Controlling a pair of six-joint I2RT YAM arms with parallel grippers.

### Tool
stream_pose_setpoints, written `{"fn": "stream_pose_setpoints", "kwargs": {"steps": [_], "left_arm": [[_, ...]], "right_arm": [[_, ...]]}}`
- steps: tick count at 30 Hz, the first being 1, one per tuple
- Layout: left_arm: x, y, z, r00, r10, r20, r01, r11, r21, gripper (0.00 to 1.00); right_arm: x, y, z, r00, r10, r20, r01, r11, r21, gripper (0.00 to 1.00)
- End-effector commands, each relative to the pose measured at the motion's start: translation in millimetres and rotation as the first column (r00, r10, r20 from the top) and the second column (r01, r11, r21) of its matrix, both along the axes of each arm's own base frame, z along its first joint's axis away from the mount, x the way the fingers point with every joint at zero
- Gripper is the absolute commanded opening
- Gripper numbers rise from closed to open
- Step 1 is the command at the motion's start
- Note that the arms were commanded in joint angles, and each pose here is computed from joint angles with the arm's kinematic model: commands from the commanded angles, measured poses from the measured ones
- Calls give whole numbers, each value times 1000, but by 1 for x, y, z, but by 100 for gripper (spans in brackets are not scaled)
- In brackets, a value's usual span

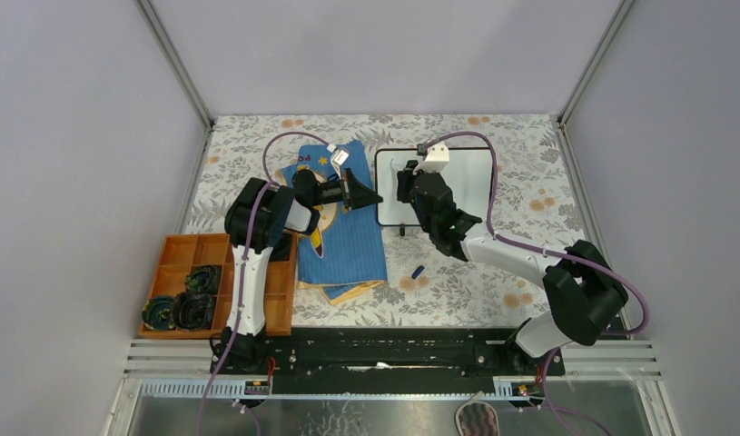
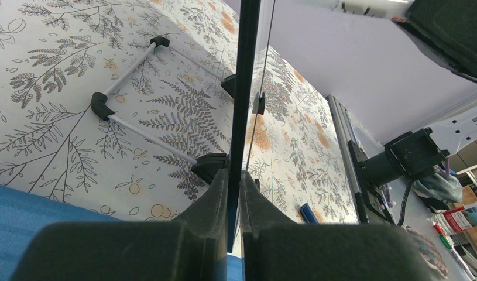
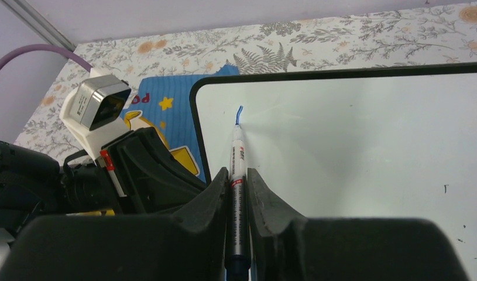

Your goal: Write a sentence on the whiteboard

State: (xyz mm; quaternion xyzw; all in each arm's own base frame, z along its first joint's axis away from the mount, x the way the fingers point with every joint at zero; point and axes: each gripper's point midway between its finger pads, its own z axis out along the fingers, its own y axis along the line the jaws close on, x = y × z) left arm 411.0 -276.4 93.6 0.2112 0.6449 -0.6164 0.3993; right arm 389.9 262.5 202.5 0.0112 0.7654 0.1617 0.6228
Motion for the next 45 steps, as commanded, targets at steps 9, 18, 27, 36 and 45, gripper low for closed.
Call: {"fn": "stream_pose_setpoints", "kwargs": {"steps": [9,18,27,36,45], "left_arm": [[3,9,-6,1000,25,-19,-24,1000,6,0],[3,9,-5,1000,25,-18,-25,1000,8,0],[2,9,-5,1000,25,-17,-24,1000,10,0],[2,9,-7,1000,24,-20,-24,1000,12,0],[2,9,-6,1000,23,-17,-23,1000,13,0]], "right_arm": [[-11,-15,-10,999,-5,-42,4,1000,-19,0],[-18,-15,-22,997,11,-74,-13,1000,-28,0],[-17,-27,-18,997,-40,-61,37,998,-49,0],[-18,-38,-9,997,-71,-40,68,996,-53,0],[-26,-31,11,1000,-1,26,0,1000,15,0]]}}
